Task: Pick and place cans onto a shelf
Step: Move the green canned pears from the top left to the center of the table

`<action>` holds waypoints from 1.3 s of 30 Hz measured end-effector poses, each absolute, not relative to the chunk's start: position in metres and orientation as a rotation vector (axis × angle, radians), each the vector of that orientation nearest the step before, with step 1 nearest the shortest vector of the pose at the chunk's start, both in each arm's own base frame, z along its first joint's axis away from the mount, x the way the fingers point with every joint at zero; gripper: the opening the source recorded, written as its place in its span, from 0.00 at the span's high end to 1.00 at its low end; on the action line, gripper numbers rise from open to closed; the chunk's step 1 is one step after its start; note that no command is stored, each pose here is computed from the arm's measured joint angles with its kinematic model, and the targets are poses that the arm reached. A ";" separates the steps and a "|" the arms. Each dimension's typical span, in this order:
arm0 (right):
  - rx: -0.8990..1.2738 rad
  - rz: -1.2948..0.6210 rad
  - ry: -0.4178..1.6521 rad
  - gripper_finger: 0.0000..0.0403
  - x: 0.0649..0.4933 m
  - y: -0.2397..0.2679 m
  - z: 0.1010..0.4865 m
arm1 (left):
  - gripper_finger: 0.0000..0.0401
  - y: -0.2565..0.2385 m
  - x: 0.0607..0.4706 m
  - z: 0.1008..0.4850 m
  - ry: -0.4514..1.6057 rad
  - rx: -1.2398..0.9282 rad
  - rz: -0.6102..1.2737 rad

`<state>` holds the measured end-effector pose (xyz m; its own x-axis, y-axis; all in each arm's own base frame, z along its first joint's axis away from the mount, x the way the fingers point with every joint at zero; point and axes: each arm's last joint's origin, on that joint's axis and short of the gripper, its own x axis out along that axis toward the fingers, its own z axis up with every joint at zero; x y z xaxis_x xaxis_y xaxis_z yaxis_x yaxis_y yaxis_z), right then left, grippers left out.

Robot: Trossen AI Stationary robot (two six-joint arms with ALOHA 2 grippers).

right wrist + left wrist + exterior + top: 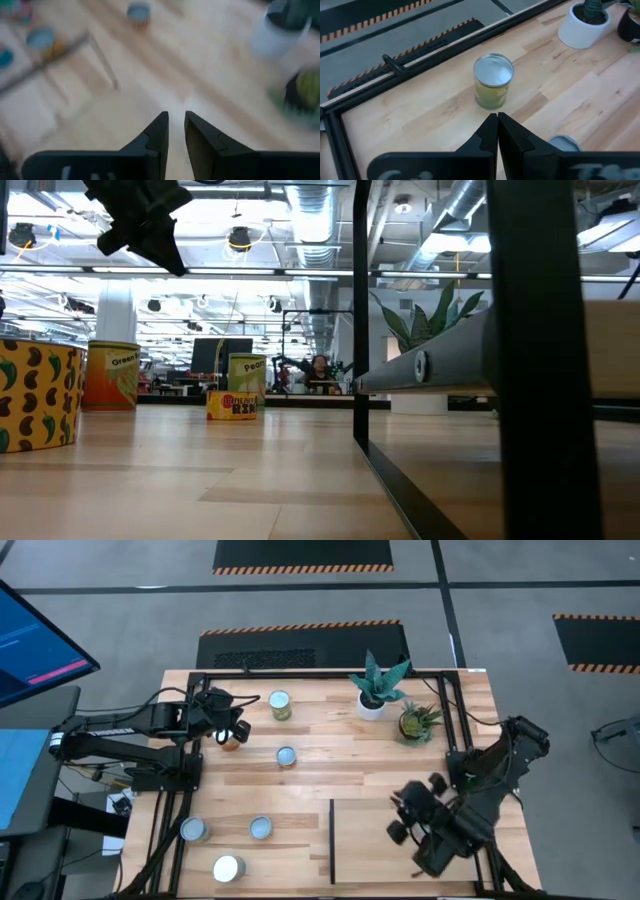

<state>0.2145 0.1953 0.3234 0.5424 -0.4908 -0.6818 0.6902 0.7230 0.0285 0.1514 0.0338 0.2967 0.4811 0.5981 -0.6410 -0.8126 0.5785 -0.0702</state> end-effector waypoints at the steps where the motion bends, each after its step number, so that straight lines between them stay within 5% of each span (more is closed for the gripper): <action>1: 0.296 -0.728 0.677 0.79 0.219 0.191 0.325 | 1.00 0.033 0.152 0.296 0.615 -0.399 0.877; 11: 0.211 -0.743 0.657 0.79 0.255 0.162 0.329 | 0.99 0.034 0.154 0.298 0.621 -0.343 0.834; 19: 0.159 -0.750 0.578 0.79 0.263 0.152 0.354 | 0.82 0.042 0.181 0.305 0.523 -0.216 0.770; 27: 0.143 -0.720 0.566 0.79 0.264 0.151 0.369 | 0.72 0.087 0.226 0.262 0.703 -0.199 0.796; 35: 0.196 -0.726 0.549 0.79 0.262 0.154 0.370 | 0.72 0.126 0.249 0.241 0.780 -0.181 1.041; 39: 0.199 -0.720 0.548 0.79 0.261 0.155 0.370 | 0.81 0.144 0.254 0.250 0.826 -0.080 1.057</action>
